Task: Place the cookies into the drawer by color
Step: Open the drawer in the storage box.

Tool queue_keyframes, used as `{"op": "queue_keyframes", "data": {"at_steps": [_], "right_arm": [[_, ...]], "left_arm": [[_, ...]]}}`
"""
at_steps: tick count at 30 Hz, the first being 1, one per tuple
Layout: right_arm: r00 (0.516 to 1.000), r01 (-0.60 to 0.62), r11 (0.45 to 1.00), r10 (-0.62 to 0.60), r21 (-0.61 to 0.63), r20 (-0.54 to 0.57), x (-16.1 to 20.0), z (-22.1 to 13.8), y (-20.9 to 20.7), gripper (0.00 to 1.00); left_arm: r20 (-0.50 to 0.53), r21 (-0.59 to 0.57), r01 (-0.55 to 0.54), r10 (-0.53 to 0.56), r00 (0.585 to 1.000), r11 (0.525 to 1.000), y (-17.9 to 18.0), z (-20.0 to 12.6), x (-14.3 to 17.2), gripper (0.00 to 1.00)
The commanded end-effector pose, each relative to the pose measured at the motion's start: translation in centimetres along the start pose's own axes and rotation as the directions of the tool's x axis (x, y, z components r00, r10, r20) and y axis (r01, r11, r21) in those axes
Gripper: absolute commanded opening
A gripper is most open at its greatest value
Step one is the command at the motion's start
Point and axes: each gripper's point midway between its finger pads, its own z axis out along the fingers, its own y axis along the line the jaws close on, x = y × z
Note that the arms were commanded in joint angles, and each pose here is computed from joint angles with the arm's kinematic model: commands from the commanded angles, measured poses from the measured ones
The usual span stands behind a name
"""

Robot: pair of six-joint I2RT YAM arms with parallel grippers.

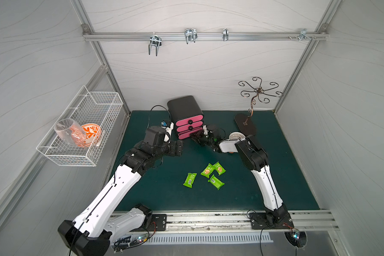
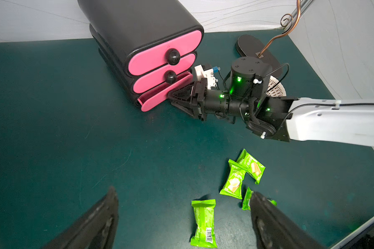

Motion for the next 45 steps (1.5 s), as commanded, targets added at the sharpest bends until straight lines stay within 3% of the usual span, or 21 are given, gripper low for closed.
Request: {"op": "queue_keyframes", "data": {"at_steps": [1,10,20,25,27,29,32,40,45], "right_arm": [[0.999,0.031,0.998,-0.029,0.059,-0.032,1.8,-2.2,-0.5,0.24],[0.997,0.052,0.989,-0.045,0.138,-0.058,4.8,-6.1,-1.5,0.28],[0.997,0.055,0.977,-0.042,0.204,-0.066,6.4,-7.1,-3.2,0.32],[0.996,0.074,0.968,-0.062,0.239,-0.06,6.4,-7.9,-3.1,0.37],[0.996,0.076,0.966,-0.063,0.246,-0.06,6.5,-8.1,-3.1,0.43],[0.996,0.086,0.965,-0.075,0.25,-0.053,6.4,-8.5,-2.8,0.56],[0.991,0.128,0.957,-0.118,0.261,-0.056,6.2,-9.3,-1.6,0.65],[0.938,0.34,0.871,-0.342,0.355,-0.058,5.8,-15.7,2.3,0.72],[0.86,0.509,0.763,-0.475,0.398,-0.189,8.0,-20.4,3.0,0.71]], "left_arm": [[0.08,0.011,-0.016,0.015,0.997,1.0,-0.4,-0.6,-1.6,0.96],[0.089,0.003,-0.05,0.049,0.995,0.999,-0.9,-0.5,-1.1,0.99],[0.088,-0.022,-0.128,0.129,0.988,0.992,-1.4,-0.7,-0.4,0.99],[0.109,-0.019,-0.115,0.116,0.987,0.993,-1.5,-0.7,-0.5,0.99],[0.111,-0.013,-0.11,0.111,0.988,0.994,-1.6,-0.6,-0.5,0.99],[0.11,-0.013,-0.113,0.113,0.987,0.994,-1.6,-0.6,-0.4,0.99],[0.107,-0.022,-0.124,0.126,0.986,0.992,-1.5,-0.6,-0.2,0.99],[0.12,-0.012,-0.142,0.143,0.982,0.99,-1.9,-0.2,-0.1,0.99],[0.115,-0.011,-0.173,0.173,0.978,0.985,-1.9,-0.2,0.5,0.99]]}}
